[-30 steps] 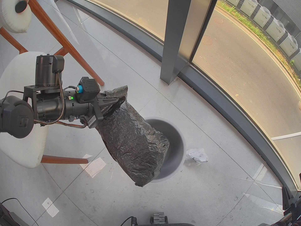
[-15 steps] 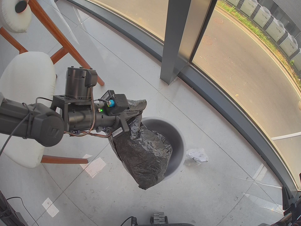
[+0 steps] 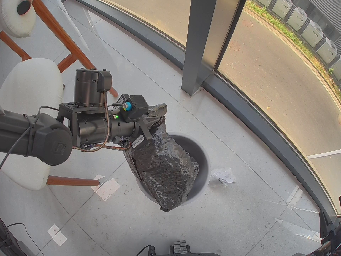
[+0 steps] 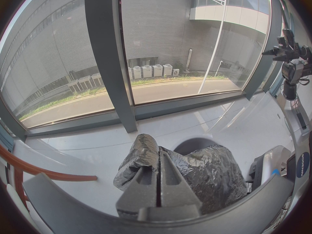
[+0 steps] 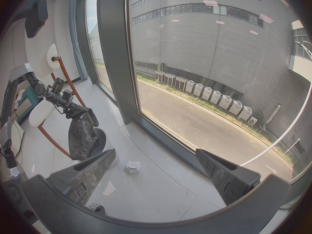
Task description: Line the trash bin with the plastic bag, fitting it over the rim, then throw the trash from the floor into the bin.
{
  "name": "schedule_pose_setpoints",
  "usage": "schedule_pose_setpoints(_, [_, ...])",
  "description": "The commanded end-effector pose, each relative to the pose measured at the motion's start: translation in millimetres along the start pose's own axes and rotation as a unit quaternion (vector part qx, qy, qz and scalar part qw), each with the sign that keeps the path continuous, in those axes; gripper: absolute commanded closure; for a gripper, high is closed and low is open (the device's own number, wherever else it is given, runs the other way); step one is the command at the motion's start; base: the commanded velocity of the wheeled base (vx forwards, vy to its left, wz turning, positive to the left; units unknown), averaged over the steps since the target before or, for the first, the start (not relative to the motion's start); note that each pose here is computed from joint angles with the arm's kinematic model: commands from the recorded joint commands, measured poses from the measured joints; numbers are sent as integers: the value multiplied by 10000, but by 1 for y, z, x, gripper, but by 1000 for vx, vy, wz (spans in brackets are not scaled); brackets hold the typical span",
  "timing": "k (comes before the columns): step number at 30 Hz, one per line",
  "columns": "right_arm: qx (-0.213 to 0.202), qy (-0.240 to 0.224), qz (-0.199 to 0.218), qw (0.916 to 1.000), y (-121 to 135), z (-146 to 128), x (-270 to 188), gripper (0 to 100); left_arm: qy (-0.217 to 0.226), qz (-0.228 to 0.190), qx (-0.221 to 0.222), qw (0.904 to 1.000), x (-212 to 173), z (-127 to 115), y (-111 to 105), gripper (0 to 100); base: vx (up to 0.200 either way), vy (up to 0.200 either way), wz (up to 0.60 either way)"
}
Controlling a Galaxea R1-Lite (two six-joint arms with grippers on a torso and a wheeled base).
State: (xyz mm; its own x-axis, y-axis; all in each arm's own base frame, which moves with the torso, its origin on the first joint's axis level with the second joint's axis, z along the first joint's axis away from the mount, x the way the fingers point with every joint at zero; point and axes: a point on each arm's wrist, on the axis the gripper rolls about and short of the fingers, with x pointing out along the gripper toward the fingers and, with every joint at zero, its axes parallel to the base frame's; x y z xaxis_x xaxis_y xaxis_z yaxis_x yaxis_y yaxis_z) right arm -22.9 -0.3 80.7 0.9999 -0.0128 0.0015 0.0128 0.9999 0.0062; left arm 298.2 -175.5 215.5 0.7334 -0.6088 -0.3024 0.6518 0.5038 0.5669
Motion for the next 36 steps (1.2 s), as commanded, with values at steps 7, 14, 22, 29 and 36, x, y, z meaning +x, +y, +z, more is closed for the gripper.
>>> schedule_pose_setpoints(7, [78, -1316, 478, 9901, 1, 90, -16, 0, -350, -146, -245, 9990, -16, 23, -13, 100, 0, 0, 0])
schedule_pose_setpoints(14, [2199, 858, 2294, 9443, 23, 173, 83, 0, -383, -231, -308, 9985, -16, 27, -21, 100, 0, 0, 0])
schedule_pose_setpoints(22, [1646, 3137, 3848, 8523, 97, 128, 133, 0, -226, -260, -302, 9989, -27, 20, -27, 100, 0, 0, 0])
schedule_pose_setpoints(29, [1552, 4021, 3942, 8117, 175, 90, 189, 0, -78, -226, -328, 9992, -33, 14, -32, 100, 0, 0, 0])
schedule_pose_setpoints(36, [1536, 3913, 4223, 8031, 204, 63, 202, 100, -42, -215, -340, 9992, -33, 12, -32, 100, 0, 0, 0])
